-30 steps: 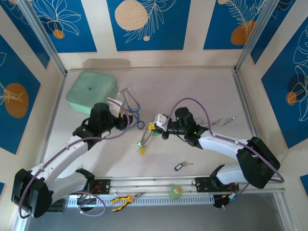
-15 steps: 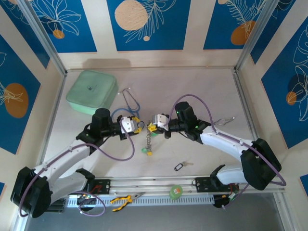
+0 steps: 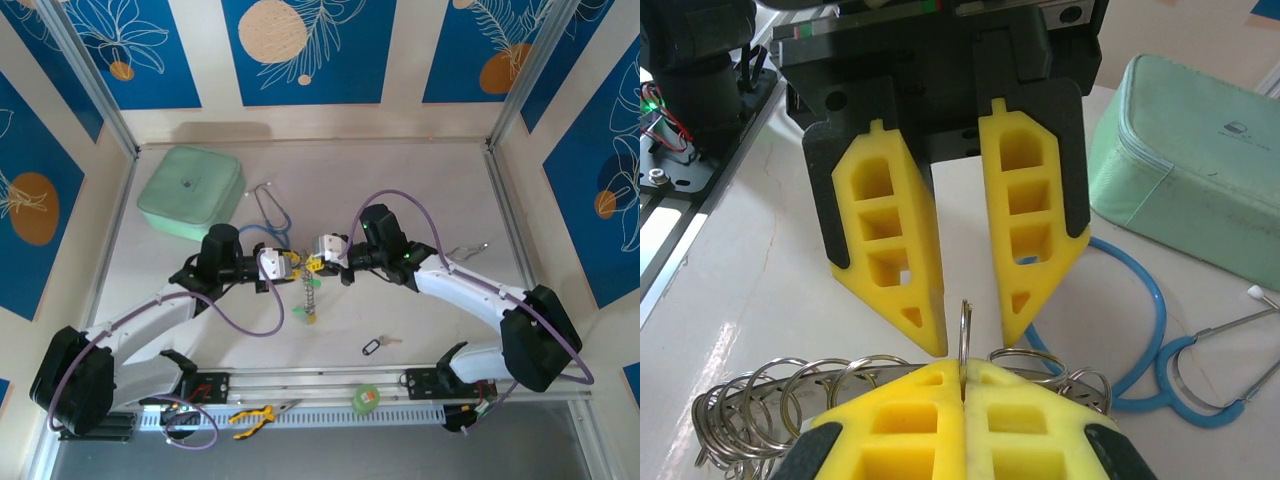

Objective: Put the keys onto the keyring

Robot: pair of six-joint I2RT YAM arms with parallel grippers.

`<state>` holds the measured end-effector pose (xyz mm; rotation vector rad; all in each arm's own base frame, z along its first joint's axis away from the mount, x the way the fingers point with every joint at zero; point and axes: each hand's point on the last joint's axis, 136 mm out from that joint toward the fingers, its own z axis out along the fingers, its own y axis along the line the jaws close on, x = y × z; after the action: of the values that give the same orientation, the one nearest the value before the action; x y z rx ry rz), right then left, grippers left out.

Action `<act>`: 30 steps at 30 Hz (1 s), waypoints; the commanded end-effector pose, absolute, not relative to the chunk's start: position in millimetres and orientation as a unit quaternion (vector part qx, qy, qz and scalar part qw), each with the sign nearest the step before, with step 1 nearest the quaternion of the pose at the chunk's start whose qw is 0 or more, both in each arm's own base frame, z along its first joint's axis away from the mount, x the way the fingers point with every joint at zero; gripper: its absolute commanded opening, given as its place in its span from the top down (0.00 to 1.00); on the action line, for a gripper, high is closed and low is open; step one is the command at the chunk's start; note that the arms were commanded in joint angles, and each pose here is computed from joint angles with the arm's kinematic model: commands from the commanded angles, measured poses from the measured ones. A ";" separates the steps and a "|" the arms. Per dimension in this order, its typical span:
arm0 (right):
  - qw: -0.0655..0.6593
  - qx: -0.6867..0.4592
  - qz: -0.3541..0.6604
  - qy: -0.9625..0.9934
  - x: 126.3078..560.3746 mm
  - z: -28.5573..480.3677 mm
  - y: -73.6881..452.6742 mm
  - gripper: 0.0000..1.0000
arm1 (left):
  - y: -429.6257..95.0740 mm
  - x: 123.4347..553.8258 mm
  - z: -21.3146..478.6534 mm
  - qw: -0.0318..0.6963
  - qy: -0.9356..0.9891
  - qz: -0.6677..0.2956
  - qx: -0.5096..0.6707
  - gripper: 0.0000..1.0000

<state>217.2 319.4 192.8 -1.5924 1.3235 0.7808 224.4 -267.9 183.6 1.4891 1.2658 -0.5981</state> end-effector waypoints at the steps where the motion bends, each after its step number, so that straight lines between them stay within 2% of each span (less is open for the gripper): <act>1: 0.452 -0.653 0.324 0.514 212.5 205.7 325.9 1.00 | -276.1 214.6 198.3 0.528 0.498 -0.278 0.629 0.78; 9: 0.441 -0.661 0.322 0.515 211.2 204.1 330.6 1.00 | -278.1 208.4 199.4 0.519 0.494 -0.292 0.634 0.79; 15: 0.431 -0.670 0.323 0.511 208.2 202.8 334.8 1.00 | -280.0 207.4 202.3 0.519 0.490 -0.293 0.636 0.90; 18: 0.426 -0.673 0.321 0.513 207.1 201.5 335.1 1.00 | -280.1 208.8 204.4 0.525 0.487 -0.286 0.637 1.00; 19: 0.428 -0.670 0.317 0.518 208.8 200.6 334.2 0.98 | -279.6 209.5 204.7 0.527 0.487 -0.282 0.637 1.00; 21: 0.438 -0.660 0.312 0.525 213.0 200.4 330.1 0.85 | -278.8 210.1 204.8 0.530 0.487 -0.277 0.637 1.00; 23: 0.447 -0.653 0.305 0.531 215.9 199.7 324.6 0.77 | -278.0 210.5 203.4 0.531 0.489 -0.273 0.637 1.00; 30: 0.444 -0.658 0.283 0.537 213.2 189.5 315.7 0.76 | -277.3 211.2 199.2 0.528 0.494 -0.265 0.638 1.00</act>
<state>215.3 318.9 188.9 -1.6297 1.3492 0.7269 213.5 -272.8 182.9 1.5205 1.2573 -0.6477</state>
